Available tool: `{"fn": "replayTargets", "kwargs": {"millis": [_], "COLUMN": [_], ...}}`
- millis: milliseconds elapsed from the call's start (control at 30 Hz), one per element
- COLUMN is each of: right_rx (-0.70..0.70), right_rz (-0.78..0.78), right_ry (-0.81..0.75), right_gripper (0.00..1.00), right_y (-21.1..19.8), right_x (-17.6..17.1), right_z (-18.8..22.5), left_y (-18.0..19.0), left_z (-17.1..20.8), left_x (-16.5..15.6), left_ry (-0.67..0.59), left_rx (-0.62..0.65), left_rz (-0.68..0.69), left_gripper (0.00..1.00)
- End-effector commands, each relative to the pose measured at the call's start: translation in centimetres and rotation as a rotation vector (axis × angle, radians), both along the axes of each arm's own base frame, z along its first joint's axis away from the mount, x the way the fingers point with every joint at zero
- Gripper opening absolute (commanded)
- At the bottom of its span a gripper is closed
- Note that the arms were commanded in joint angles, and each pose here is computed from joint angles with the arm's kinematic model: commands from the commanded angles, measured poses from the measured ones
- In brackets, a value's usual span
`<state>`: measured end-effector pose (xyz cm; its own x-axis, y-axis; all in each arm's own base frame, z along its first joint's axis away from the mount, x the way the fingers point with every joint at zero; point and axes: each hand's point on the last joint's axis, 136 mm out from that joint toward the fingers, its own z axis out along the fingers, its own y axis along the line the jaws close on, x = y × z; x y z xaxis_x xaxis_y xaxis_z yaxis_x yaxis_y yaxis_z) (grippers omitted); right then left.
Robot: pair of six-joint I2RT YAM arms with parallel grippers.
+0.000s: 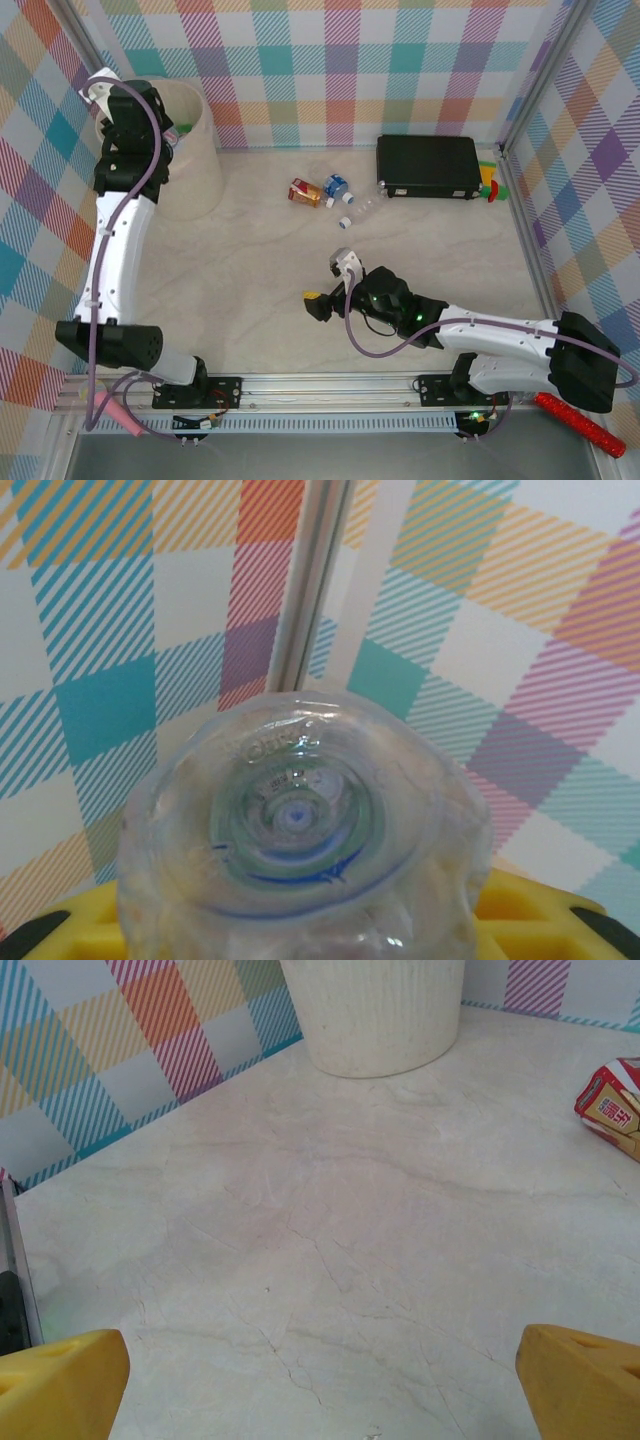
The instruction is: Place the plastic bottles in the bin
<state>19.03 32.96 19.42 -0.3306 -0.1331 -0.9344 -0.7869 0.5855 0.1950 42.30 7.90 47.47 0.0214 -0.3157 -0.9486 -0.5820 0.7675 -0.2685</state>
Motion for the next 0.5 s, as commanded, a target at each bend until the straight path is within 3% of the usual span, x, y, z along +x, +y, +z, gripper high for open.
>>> {"fn": "replayTargets", "kwargs": {"millis": [0,467], "right_rx": [0.028,0.026], "right_rz": [0.009,-0.005], "right_ry": [0.008,0.010], "right_gripper": [0.99,0.99], "right_y": [0.5,0.6], "right_x": [-0.2,0.1], "right_z": [0.1,0.0], "left_y": [2.0,4.3], "left_z": [4.1,1.3], "left_x": [1.2,9.9], "left_ry": [-0.177,-0.049], "left_rx": [-0.044,-0.014], "left_rz": [0.071,0.069], "left_gripper": [0.44,0.43]}}
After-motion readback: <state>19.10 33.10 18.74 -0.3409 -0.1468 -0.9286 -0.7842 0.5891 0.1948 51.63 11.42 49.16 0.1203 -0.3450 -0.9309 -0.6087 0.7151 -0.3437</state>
